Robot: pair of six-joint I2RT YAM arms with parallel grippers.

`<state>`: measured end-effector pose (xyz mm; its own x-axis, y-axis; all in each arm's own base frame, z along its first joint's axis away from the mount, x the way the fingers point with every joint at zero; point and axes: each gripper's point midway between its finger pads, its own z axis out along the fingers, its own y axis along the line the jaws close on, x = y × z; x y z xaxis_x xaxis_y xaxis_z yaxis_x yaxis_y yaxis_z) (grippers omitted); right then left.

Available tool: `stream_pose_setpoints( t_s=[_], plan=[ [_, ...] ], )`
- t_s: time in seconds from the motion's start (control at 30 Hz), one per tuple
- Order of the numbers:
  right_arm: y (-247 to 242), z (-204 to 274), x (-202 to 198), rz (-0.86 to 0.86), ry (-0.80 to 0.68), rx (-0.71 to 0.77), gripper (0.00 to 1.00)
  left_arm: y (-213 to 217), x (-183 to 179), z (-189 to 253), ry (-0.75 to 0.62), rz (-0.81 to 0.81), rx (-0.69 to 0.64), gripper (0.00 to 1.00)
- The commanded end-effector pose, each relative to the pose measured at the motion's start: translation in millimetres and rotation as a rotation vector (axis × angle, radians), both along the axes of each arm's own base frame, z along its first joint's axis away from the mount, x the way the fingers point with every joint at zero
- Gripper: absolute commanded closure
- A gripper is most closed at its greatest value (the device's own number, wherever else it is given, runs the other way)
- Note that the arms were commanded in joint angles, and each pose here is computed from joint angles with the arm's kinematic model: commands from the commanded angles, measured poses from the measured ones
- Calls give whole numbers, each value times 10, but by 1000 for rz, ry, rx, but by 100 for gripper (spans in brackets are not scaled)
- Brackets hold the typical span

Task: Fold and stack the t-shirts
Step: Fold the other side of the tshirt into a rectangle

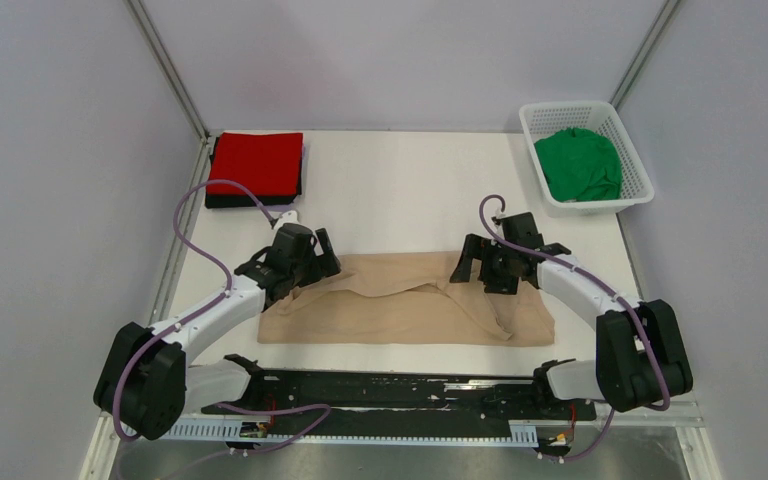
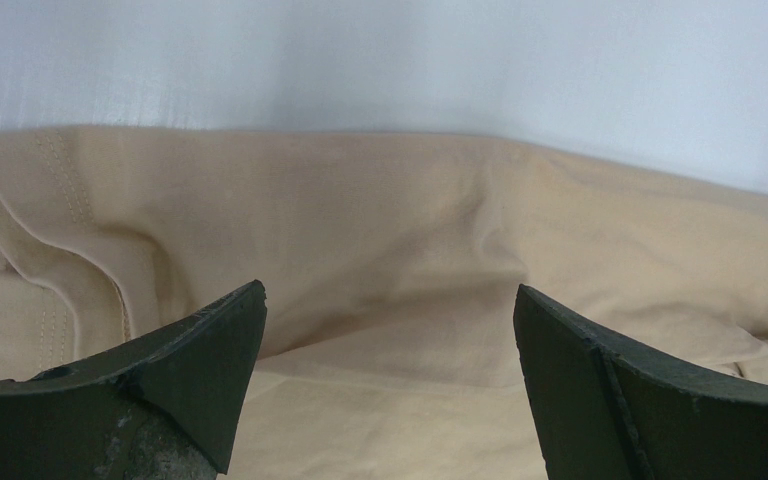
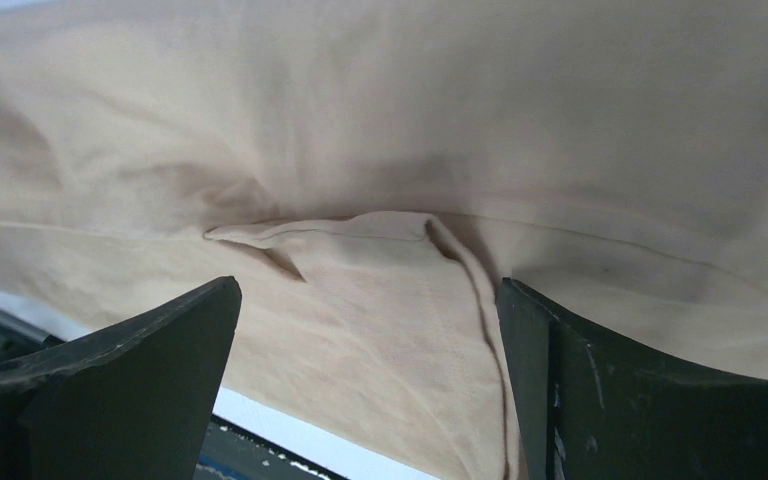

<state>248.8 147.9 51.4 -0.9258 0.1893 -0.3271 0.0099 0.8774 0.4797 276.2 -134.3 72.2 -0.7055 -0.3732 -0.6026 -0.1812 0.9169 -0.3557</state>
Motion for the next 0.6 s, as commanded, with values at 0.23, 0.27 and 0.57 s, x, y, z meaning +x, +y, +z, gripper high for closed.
stream_pose_setpoints(
  t_s=[0.23, 0.27, 0.57],
  plan=[
    [627, 212, -577, 303, -13, 166, 0, -45, 115, 122, -51, 3, -28, 0],
    [701, 208, -682, 345, -1, 163, 0, -43, 113, 122, -50, 2, -26, 0],
    [1155, 579, -1558, 659, -27, 180, 0, -2, 152, 291, -88, -11, 5, 0]
  ],
)
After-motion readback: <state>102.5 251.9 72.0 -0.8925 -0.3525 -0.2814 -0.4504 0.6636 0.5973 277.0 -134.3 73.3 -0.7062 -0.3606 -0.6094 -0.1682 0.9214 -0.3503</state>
